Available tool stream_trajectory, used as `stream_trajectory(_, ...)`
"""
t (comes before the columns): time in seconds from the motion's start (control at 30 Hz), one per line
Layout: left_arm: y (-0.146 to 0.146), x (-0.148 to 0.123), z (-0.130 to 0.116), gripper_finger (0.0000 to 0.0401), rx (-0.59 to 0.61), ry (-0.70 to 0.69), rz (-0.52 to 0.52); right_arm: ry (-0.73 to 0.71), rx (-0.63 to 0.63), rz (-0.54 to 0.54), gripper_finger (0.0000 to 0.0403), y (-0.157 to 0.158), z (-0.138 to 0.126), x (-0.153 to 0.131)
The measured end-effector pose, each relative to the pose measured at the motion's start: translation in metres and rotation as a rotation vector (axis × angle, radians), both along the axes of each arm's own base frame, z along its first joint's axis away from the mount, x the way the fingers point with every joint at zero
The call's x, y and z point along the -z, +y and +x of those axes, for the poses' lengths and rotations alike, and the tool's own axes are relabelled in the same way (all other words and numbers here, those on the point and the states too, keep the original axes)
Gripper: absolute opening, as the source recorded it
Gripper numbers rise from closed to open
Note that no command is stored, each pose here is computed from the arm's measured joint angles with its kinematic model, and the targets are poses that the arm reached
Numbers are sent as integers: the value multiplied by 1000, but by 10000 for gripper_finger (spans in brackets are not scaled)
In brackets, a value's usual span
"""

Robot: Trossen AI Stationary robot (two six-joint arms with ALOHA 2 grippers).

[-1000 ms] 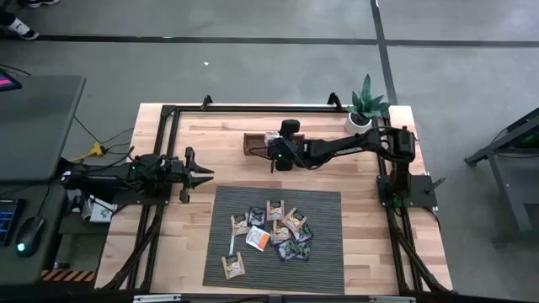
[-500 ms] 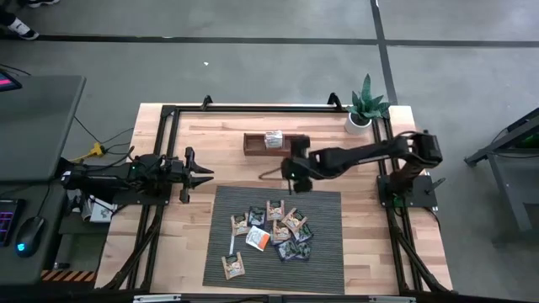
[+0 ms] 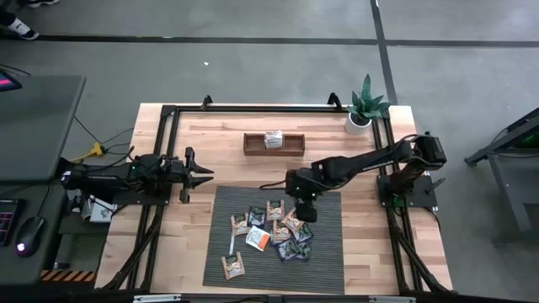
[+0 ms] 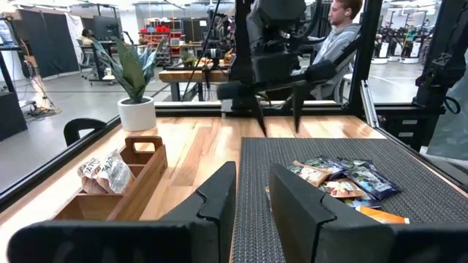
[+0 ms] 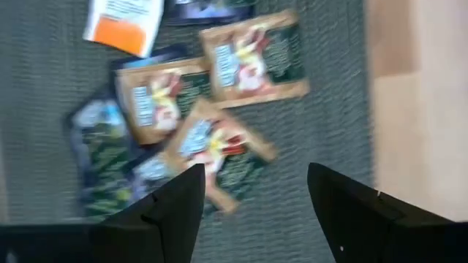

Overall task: Pick & Place Tea
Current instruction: Put the light brown tea bag into the right compartment of the wooden organizer

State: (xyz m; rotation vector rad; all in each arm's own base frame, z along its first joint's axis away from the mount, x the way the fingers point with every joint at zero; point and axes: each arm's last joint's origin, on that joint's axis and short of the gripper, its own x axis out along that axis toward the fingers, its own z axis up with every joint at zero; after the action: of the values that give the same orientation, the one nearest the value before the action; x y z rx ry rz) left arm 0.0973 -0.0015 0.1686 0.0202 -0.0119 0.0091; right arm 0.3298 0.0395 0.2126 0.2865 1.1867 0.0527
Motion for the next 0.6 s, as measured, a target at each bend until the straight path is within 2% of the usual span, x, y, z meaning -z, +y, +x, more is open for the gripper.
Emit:
stream_trajectory(0.3, 0, 0, 0, 82, 0, 0, 0, -3, 291, 316, 239, 2, -22, 38)
stream_trajectory(0.47, 0, 0, 0, 82, -1, 0, 0, 27, 379, 355, 239, 1, -25, 51)
stream_trajectory(0.6, 0, 0, 0, 82, 0, 0, 0, 37, 391, 329, 239, 4, -22, 54)
